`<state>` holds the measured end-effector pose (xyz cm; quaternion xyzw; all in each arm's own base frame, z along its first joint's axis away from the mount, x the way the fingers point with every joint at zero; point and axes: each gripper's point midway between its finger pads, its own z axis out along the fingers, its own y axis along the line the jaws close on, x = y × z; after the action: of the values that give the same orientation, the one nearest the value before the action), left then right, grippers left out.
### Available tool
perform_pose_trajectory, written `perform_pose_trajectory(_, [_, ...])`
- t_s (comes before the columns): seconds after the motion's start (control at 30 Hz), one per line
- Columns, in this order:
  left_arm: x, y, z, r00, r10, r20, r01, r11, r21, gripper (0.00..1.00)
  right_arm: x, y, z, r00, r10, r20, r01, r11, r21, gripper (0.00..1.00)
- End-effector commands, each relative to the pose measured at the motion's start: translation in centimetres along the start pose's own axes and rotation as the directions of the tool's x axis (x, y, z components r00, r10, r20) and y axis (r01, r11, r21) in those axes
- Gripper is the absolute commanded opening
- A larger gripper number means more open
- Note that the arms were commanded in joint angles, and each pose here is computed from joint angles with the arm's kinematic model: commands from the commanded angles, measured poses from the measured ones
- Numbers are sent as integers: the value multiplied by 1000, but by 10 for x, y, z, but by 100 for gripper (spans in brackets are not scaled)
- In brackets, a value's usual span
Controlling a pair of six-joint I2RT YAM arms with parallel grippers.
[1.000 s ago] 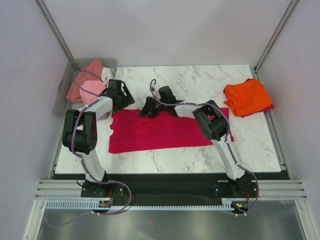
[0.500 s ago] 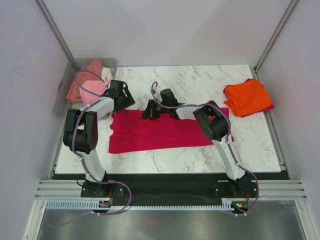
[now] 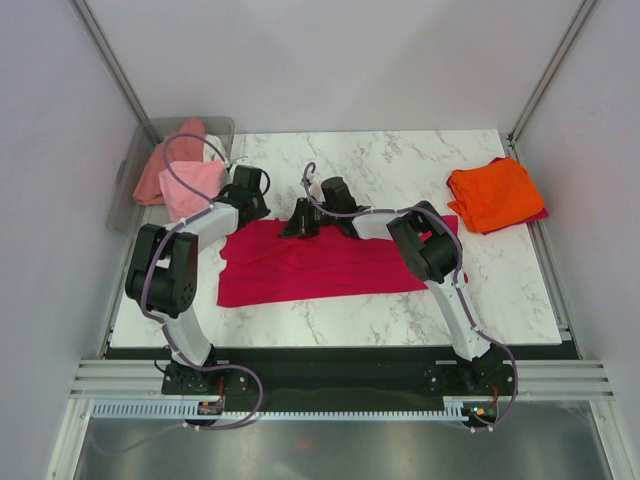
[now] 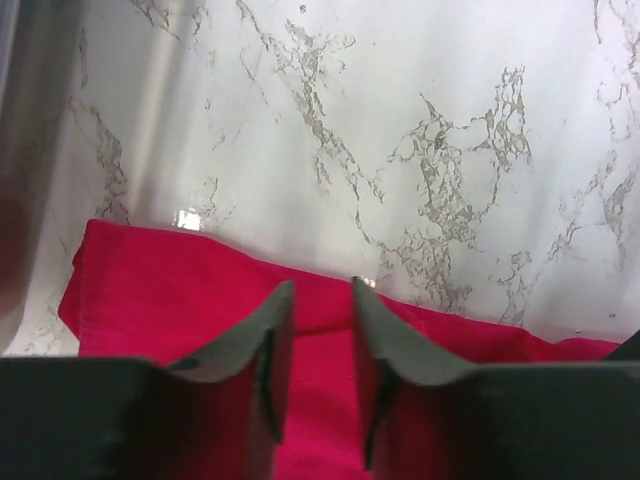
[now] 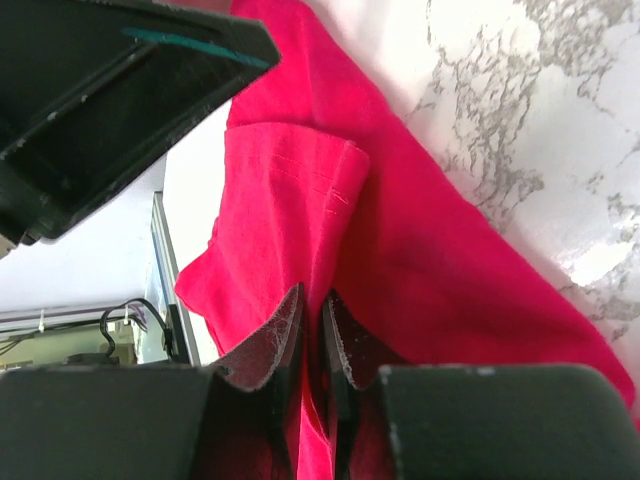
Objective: Fold and stack the t-shirts
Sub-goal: Fold the tshirt
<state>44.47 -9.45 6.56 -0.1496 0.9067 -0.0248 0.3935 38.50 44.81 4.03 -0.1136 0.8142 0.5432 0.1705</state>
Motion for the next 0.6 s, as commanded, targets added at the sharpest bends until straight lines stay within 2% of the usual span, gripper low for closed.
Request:
perform_pose_trajectory(0.0, [-13,-3,5,999,24,38,-23,1000,-11,31,-14,34,-8,997,-68,31,70,995,-71,19])
perform_pose_trajectory(0.07, [-6,-2,9,1000,23,9,-22,1000,-16,25,-14,35,-8,997,-69,30,71,995,-72,19])
perform_pose_trajectory(0.4, [37,11,26,988,40,-146,-52,996,-76,21,-13,35,-8,997,-69,29,71,995,-75,18])
perform_pose_trajectory(0.57, [42,9,33,977,51,-209,-69,995,-78,19,-7,45,-18,997,-80,20,81,992,-97,18])
